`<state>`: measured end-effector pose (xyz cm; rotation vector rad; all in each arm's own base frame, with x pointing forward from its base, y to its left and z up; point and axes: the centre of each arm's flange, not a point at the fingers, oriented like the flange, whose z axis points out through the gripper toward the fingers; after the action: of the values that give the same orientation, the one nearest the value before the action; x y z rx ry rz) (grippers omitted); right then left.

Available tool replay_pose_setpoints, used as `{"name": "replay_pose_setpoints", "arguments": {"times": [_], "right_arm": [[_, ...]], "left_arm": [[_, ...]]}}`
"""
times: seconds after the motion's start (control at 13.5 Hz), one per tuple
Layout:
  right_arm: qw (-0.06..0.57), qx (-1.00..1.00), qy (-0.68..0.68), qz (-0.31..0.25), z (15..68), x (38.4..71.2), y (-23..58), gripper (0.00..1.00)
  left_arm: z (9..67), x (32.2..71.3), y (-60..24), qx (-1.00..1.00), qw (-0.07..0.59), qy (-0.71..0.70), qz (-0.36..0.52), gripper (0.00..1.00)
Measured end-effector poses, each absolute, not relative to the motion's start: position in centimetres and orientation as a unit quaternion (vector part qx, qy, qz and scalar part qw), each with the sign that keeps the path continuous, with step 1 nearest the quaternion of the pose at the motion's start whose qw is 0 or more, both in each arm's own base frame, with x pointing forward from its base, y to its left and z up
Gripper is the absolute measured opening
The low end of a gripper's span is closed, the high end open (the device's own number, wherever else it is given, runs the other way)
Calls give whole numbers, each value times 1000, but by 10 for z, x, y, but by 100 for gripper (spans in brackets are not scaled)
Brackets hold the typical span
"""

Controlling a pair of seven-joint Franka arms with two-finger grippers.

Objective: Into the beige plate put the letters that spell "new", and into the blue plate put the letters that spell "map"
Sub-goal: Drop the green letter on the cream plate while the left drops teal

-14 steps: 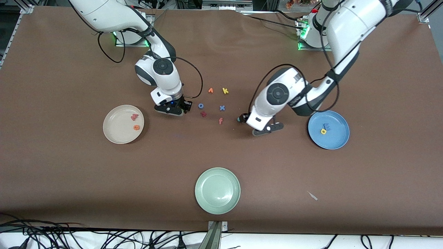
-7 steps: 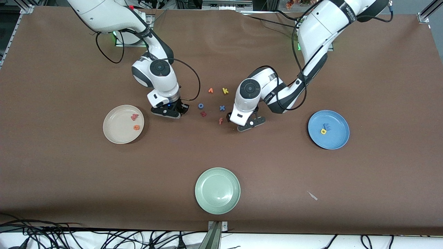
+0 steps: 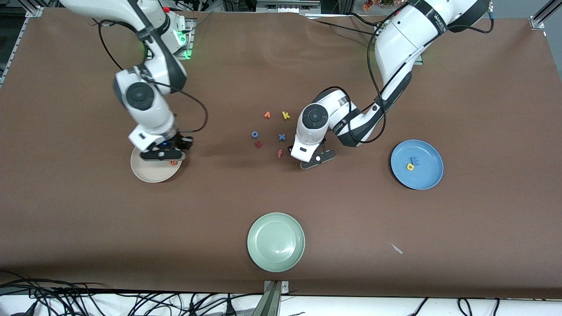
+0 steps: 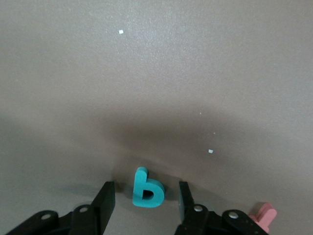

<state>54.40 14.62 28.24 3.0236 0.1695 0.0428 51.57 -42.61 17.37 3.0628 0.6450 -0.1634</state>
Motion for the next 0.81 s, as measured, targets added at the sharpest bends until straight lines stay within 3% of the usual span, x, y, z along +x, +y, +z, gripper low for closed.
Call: {"name": "replay_pose_setpoints", "arguments": {"times": [0.07,0.22,0.44,0.81], "right_arm": [[61,996,71,8,289,548,122,30],[68,994,87,-7,288,546,79,30],[66,993,93,-13,266,530,62,33],[57,995,77,-4,290,533,64,82]], "left_arm": [[173,516,-426,977,3,206,-52,55],[174,517,-426,977,4,207,-51,32],[175,519,-424,977,2,208,-51,28],[202,554,-387,974,-61,205,-72,28]]}}
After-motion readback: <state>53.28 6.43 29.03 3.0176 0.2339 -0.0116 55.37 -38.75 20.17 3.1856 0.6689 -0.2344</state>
